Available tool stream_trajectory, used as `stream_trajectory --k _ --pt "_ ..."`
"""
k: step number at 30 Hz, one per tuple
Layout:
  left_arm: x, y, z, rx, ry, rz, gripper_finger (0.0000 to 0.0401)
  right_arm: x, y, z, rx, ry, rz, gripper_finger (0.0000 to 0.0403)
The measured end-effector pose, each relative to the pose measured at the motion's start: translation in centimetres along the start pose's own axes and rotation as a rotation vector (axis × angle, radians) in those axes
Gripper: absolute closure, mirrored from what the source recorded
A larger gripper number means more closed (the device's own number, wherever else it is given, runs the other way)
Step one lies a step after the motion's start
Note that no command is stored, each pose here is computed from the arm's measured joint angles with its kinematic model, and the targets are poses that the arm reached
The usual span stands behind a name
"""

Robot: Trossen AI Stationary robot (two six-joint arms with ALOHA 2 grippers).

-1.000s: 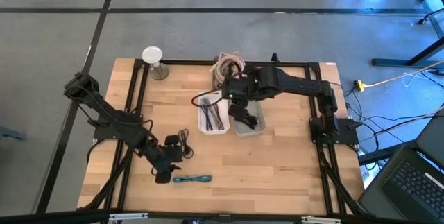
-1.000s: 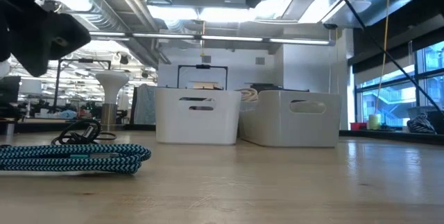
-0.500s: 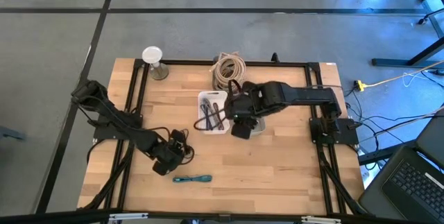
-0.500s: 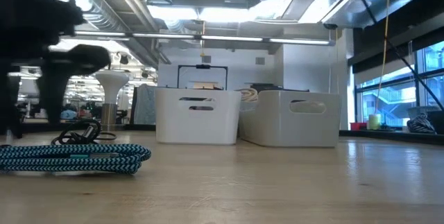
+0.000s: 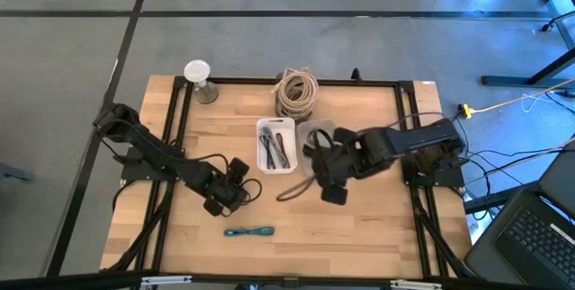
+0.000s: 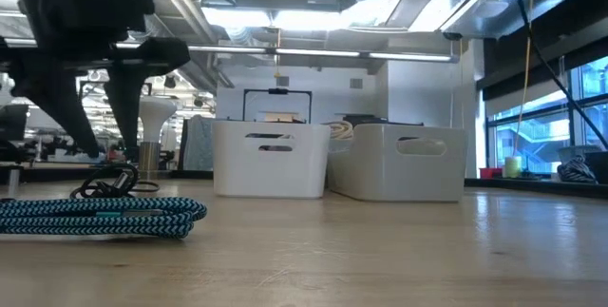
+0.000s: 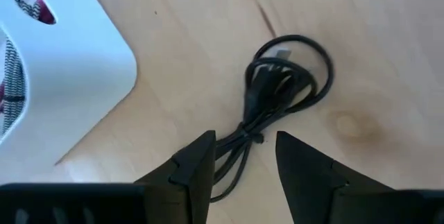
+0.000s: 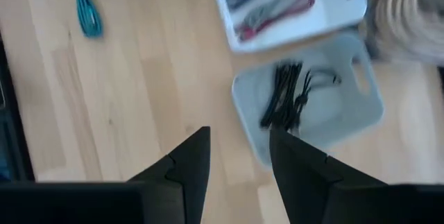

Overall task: Pick & Place USB Port
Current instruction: Put the blue patterned charger cable into the white bin

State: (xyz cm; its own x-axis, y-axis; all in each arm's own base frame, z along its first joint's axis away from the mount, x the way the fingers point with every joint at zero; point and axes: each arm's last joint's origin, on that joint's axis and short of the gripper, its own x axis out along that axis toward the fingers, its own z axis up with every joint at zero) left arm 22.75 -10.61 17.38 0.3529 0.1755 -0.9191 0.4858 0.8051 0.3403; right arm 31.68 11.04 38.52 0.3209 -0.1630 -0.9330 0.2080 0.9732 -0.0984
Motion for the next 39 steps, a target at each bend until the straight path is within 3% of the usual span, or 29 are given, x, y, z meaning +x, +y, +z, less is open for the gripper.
stream_trajectory --k 5,9,11,15,17,26,31,39 --pt "0.2 0.7 -0.1 0.02 0.008 0.002 0.0258 0.9 0.4 -3.2 0.054 0.05 -0.076 0.0251" --pt "0.3 0.8 -0.1 0.011 -0.005 -0.029 0.0258 2.1 0.9 -4.8 0.112 0.025 -0.053 0.0251" --pt "0.2 0.4 0.1 -0.016 -0.018 -0.063 0.0258 3.2 2.0 -4.9 0.129 -0.017 0.052 0.0251" --pt "-0.3 -1.1 0.4 -0.1 -0.043 -0.17 0.0258 5.2 5.0 -5.3 0.035 -0.036 0.285 0.0251" --pt "-0.7 -2.1 0.9 -0.156 -0.082 -0.233 0.0258 6.0 5.7 -5.7 0.003 -0.024 0.329 0.0251" --pt "-1.7 -6.1 4.5 -0.278 -0.385 -0.338 0.0258 7.0 5.6 -6.5 0.022 -0.006 0.244 0.0251" --pt "0.3 -7.1 4.8 -0.366 -0.312 -0.354 0.0258 7.1 5.5 -6.5 -0.001 -0.01 0.24 0.0251" --pt "3.2 -8.1 4.9 -0.397 -0.23 -0.34 0.0258 7.1 5.5 -6.4 -0.001 -0.022 0.229 0.0251"
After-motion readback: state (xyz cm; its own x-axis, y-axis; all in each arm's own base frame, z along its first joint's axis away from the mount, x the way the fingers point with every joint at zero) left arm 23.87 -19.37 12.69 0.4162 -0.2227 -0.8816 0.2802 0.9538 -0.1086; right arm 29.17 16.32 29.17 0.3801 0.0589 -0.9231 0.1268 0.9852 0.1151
